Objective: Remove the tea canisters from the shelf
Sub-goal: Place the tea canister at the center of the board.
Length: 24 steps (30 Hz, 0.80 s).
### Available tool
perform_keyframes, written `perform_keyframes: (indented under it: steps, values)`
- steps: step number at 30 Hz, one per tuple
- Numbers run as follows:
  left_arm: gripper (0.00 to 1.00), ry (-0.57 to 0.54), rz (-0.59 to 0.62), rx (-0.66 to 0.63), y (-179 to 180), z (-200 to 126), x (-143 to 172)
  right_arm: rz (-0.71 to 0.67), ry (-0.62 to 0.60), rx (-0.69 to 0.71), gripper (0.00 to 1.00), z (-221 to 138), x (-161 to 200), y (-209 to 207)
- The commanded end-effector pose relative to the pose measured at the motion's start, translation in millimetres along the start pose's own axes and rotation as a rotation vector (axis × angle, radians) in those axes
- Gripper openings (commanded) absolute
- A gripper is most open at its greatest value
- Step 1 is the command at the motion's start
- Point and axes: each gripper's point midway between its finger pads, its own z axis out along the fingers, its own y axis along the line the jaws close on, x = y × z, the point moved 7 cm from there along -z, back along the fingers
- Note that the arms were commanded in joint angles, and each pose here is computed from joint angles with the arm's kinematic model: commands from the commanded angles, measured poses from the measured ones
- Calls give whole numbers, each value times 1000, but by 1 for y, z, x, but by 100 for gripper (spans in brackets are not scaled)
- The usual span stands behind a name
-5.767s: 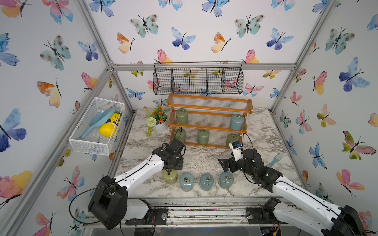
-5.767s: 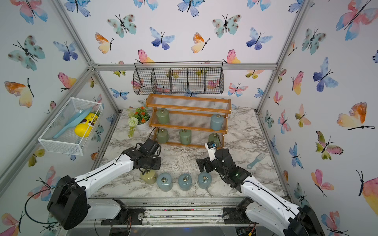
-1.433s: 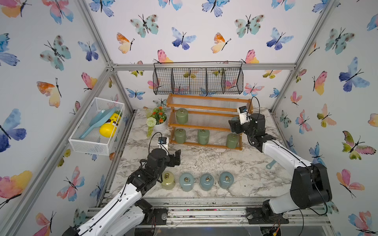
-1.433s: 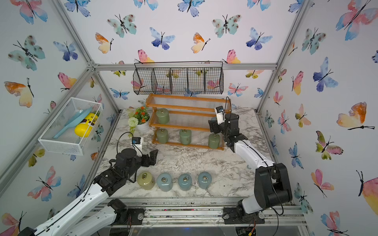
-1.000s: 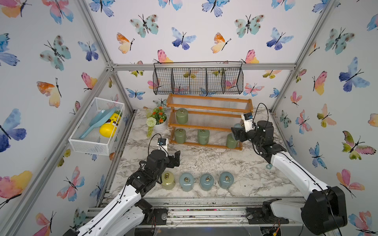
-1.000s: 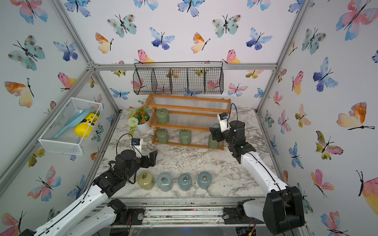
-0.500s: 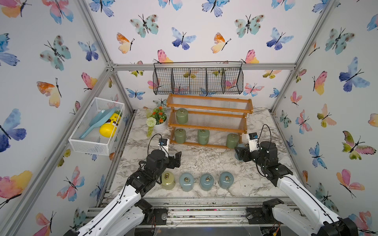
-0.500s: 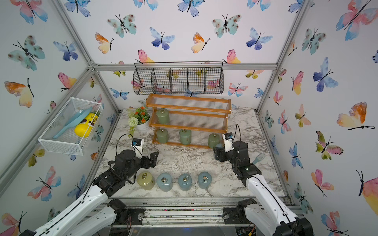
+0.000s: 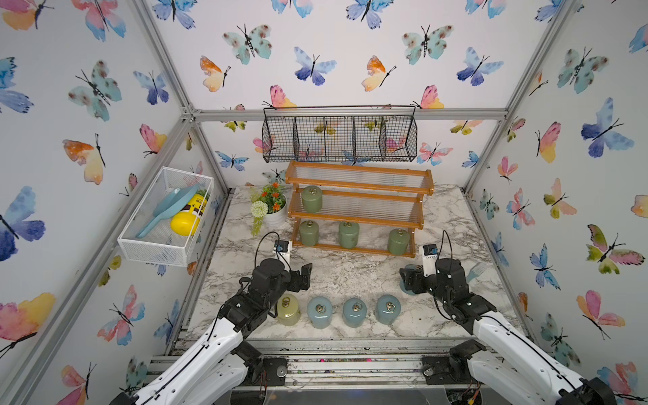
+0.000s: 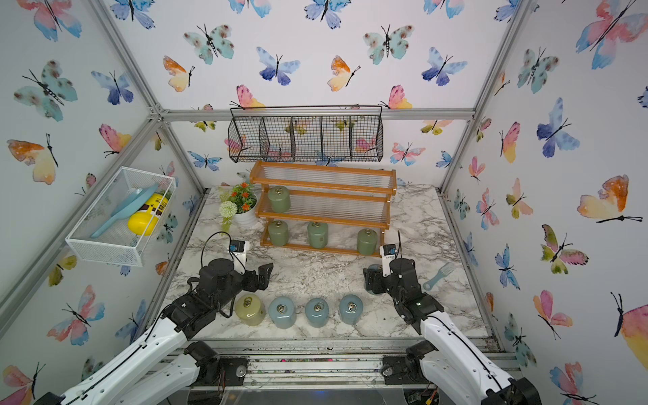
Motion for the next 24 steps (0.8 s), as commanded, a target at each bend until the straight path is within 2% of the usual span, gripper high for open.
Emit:
perform_keyframes:
  steps: [1, 10, 18, 24]
  values:
    - [98, -10, 16, 15, -1, 1, -1, 55, -83, 66, 69, -1, -14, 6]
    - [98, -5, 40, 26, -1, 2, -2, 135, -101, 221, 69, -3, 4, 1]
    - [98, 9, 43, 30, -1, 7, -1, 162, -63, 342, 70, 1, 19, -4]
    - [99, 18, 42, 34, -1, 10, 1, 171, -36, 379, 72, 5, 35, -3]
